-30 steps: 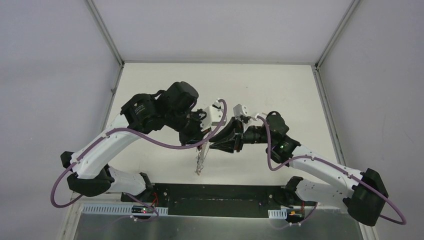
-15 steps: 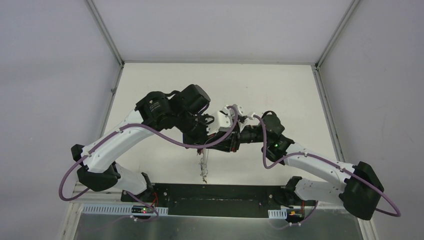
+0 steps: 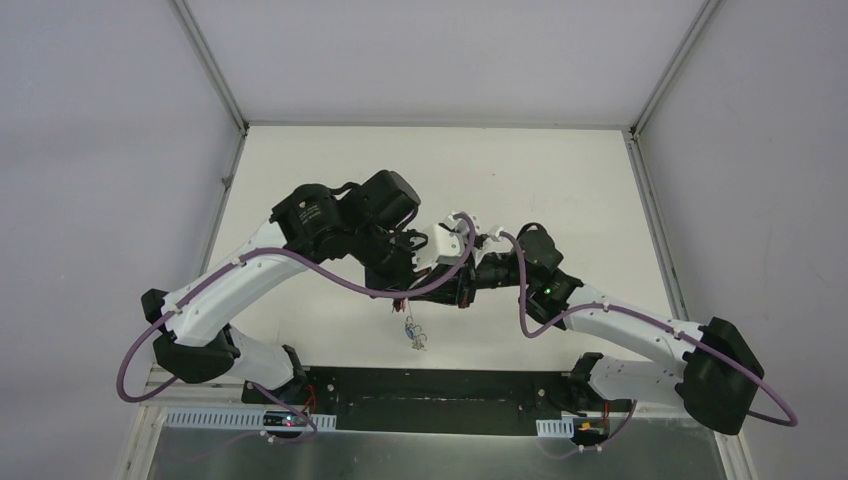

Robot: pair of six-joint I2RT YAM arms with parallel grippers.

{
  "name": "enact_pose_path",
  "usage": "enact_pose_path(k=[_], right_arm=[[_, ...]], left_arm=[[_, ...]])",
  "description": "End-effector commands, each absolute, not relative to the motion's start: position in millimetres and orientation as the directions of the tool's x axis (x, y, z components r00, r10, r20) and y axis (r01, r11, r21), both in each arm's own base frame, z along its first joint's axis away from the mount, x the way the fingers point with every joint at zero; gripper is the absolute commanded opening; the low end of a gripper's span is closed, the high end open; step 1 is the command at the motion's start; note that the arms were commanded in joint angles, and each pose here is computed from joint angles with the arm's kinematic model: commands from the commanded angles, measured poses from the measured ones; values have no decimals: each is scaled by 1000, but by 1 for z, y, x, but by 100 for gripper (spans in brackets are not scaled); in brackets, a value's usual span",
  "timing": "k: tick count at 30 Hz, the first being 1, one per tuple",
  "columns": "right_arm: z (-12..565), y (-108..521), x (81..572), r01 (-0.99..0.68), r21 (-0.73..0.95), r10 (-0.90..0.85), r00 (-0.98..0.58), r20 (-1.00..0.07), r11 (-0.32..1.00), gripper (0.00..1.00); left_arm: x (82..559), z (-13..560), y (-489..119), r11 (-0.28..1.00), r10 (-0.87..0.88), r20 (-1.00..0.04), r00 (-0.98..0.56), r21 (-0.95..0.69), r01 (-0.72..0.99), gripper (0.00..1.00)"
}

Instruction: Put the keys on the keyring

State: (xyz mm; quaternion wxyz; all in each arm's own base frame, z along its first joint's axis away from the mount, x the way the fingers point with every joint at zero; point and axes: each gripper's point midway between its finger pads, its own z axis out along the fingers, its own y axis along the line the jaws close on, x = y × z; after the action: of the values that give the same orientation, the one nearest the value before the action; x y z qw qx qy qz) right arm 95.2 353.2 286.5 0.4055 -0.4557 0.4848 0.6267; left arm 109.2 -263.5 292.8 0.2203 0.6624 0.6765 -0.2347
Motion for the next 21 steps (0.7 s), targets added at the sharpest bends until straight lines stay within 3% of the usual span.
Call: enact_pose_path(k=[1,6,9,13,21], right_arm=[[296,356,87,-950,187,93,-215,-972,-249,0],[297,353,87,-956,172,105,-202,-974,-237,0],[299,351,87,-961,161,109,-189,-976,-226,0],[300,347,85,-963,154,107,-181,-978,-221,0],[304,345,83,-964,145,108,-172,-979,-223,0]], left_arm=[[108,309,-271,0,735,-678,8,11,1000,0],[102,310,-268,-30,722,-692,28,10,1000,3],[98,316,-261,-27,702,-711,38,27,999,35],[95,319,-250,10,656,-754,44,66,998,54],[98,325,-251,102,381,-912,151,204,974,56]])
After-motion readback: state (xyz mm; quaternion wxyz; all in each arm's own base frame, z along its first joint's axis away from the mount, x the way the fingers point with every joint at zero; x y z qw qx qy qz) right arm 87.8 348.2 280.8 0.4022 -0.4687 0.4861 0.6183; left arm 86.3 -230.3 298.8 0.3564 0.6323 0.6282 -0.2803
